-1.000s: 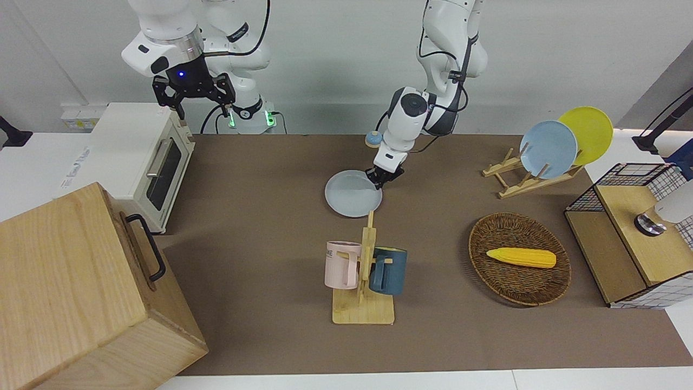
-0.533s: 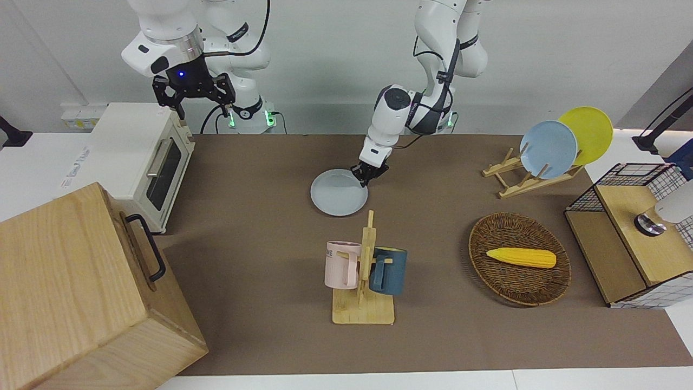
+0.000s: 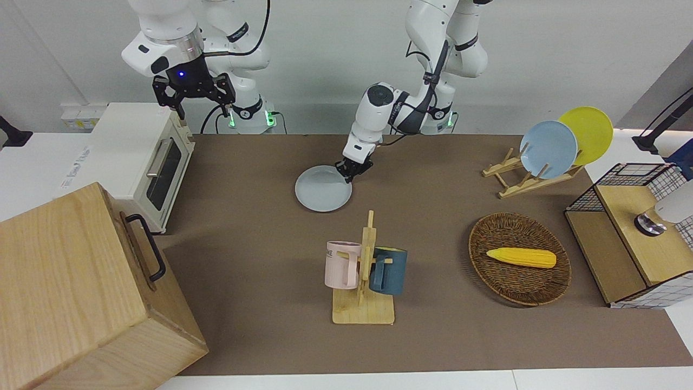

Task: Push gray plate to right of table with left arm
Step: 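Push the gray plate with the left gripper toward the toaster oven, then lift the left gripper off the plate and pull it back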

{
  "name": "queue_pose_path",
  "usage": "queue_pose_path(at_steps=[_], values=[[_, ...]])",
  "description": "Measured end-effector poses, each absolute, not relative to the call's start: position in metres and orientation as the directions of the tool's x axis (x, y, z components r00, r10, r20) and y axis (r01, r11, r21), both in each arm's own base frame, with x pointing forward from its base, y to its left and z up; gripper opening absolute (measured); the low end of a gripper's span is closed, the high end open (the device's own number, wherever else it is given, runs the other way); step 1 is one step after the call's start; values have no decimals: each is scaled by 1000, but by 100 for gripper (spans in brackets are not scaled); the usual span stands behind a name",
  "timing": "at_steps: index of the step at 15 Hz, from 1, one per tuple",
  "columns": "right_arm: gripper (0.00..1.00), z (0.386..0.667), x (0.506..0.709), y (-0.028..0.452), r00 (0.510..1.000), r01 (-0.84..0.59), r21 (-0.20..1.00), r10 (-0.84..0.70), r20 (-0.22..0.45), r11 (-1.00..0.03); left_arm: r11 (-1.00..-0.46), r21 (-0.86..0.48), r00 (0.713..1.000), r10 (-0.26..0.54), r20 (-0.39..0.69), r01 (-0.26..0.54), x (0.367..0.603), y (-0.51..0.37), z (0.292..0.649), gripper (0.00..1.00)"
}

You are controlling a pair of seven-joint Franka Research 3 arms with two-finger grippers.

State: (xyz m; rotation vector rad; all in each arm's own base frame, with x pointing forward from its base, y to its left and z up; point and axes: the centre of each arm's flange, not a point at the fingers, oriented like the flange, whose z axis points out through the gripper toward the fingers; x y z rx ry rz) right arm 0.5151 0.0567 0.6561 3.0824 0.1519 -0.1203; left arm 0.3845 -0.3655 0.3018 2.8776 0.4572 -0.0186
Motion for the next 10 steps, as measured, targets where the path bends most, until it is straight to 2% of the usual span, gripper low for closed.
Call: queue_pose_path(at_steps=[10], values=[[100,656,515,57,992,100,49,96,-80,-994,-909,254,943,329,-53,331,385,-395,299,4]])
